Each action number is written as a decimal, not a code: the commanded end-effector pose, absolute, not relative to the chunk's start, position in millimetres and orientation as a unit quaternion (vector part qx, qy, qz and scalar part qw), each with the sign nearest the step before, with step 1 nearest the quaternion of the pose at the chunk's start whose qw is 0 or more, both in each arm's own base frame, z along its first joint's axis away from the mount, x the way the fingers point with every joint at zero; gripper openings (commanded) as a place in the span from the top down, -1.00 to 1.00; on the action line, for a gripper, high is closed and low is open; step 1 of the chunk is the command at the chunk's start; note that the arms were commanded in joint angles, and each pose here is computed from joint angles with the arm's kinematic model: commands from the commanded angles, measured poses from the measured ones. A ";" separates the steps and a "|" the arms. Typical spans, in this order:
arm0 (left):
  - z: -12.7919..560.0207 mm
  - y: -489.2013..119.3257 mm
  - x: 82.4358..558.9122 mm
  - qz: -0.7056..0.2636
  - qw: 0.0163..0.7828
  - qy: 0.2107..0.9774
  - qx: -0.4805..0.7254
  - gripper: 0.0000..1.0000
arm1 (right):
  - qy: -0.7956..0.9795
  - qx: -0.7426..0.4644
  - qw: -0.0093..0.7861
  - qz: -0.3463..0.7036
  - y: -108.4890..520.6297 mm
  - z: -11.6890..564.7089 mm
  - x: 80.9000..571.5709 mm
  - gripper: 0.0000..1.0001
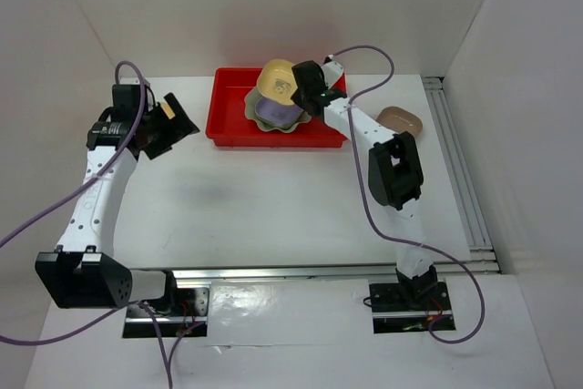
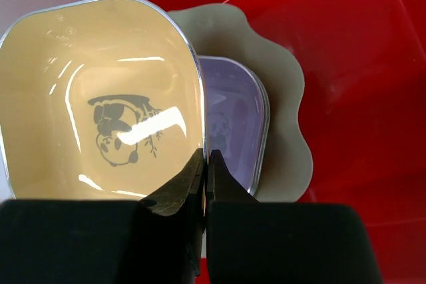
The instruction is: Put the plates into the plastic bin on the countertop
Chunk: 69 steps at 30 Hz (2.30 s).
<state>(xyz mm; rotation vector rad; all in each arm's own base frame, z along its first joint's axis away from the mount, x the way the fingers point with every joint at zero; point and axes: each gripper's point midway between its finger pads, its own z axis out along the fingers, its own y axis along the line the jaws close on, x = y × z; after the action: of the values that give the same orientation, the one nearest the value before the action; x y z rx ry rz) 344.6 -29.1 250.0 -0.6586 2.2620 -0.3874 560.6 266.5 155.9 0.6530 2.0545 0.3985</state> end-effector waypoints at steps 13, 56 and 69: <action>231.8 -20.6 349.8 -0.150 0.362 0.885 -0.251 -0.98 | 0.821 0.299 0.460 0.156 302.3 132.1 573.4 0.46; 75.3 125.5 537.9 0.012 0.309 0.886 -0.346 -0.98 | 0.839 -0.076 0.467 0.268 269.0 171.5 318.3 -1.00; 46.3 129.0 543.7 0.021 0.283 0.892 -0.353 -0.98 | 0.853 -0.069 0.437 0.277 272.2 139.6 333.8 -1.00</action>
<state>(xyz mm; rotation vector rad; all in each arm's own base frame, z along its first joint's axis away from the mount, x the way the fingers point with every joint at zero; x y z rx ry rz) 543.6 123.8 53.9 -0.9435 2.3744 0.0262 322.6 264.7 119.2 -0.1723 2.2084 0.6356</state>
